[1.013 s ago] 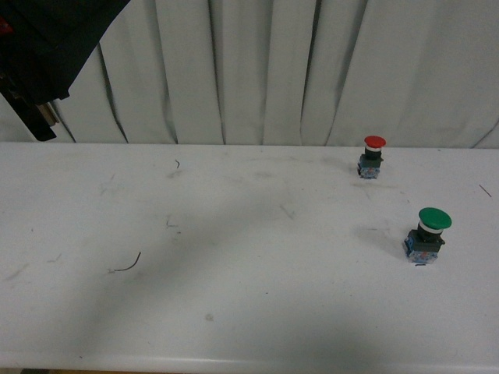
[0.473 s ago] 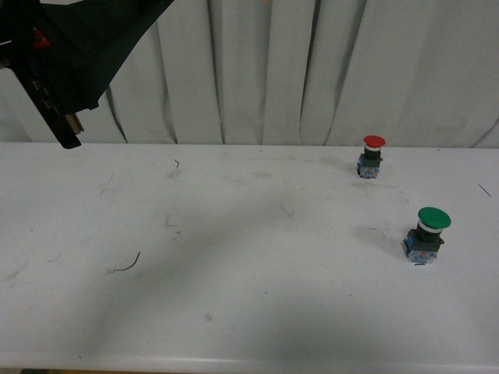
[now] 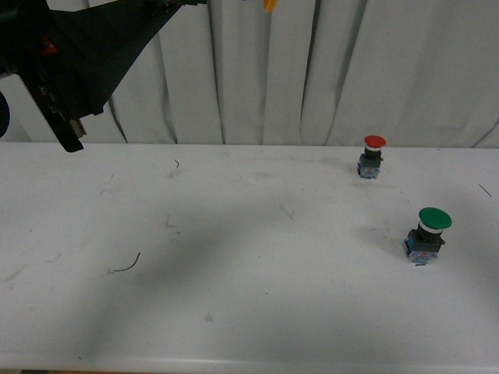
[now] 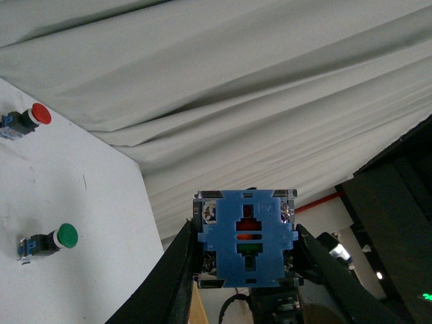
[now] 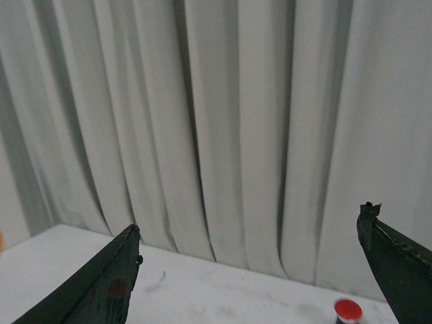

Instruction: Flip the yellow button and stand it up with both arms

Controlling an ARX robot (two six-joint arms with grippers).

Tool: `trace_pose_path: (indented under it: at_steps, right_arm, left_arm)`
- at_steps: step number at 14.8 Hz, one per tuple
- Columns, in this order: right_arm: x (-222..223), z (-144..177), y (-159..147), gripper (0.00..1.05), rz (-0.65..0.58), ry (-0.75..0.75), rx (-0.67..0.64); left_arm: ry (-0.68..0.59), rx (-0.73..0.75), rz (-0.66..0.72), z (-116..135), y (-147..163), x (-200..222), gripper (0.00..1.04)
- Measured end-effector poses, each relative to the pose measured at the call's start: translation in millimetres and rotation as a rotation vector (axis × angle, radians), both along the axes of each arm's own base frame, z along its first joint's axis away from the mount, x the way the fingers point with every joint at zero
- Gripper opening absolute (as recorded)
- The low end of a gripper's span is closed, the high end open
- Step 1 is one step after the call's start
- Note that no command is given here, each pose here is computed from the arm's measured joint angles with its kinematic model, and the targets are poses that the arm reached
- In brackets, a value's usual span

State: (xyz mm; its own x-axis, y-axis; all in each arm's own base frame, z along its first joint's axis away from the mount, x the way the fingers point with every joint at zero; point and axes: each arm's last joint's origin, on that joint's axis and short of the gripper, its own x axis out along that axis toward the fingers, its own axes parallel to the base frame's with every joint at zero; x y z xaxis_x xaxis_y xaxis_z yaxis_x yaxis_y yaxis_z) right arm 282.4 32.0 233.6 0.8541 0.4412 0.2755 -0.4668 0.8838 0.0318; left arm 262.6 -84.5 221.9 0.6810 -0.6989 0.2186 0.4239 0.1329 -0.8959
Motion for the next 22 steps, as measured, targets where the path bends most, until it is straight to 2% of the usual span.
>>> trace_pose_path:
  at_steps: [1, 2, 3, 5, 7, 8, 10, 13, 17, 20, 22]
  right_arm:
    - [-4.5, 7.9, 2.2, 0.98, 0.051, -0.029, 0.028]
    - [-7.6, 10.6, 6.6, 0.98, 0.152, -0.015, 0.086]
    - [-2.8, -5.5, 9.6, 0.98, 0.286, 0.146, 0.201]
    - [7.0, -38.7, 18.3, 0.98, 0.422, 0.469, 0.442]
    - [14.2, -55.1, 24.8, 0.98, 0.472, 0.705, 0.693]
    - [19.7, -53.2, 25.5, 0.98, 0.486, 0.76, 0.795]
    - [28.7, -39.4, 29.1, 0.98, 0.537, 0.786, 0.895]
    - [38.9, -28.8, 57.0, 0.98, 0.646, 0.823, 0.905]
    - [32.8, -29.6, 95.9, 0.98, 0.796, 0.92, 0.838]
    - [31.5, -28.1, 101.8, 0.97, 0.821, 0.937, 0.834]
    - [32.6, -26.3, 101.8, 0.77, 0.824, 0.929, 0.833]
  left_arm:
    - [-0.006, 0.006, -0.003, 0.0, -1.4, -0.4, 0.36]
    - [-0.007, 0.009, -0.007, -0.2, -3.2, -0.9, 0.36]
    - [-0.008, 0.012, -0.01, -0.4, -5.6, -1.6, 0.36]
    - [-0.006, 0.015, -0.019, -0.8, -8.3, -2.5, 0.36]
    - [-0.008, 0.02, -0.019, -1.7, -9.7, -2.4, 0.36]
    - [-0.008, 0.026, -0.016, -3.2, -10.4, -1.9, 0.36]
    - [0.002, 0.034, -0.015, -6.4, -11.8, -1.0, 0.36]
    - [0.001, 0.034, -0.013, -6.3, -12.6, -1.2, 0.36]
    - [-0.004, 0.032, -0.011, -6.1, -12.4, -1.3, 0.36]
    - [0.005, 0.035, -0.006, -8.7, -10.7, -2.3, 0.36]
    - [0.006, 0.035, -0.004, -9.1, -10.2, -2.3, 0.36]
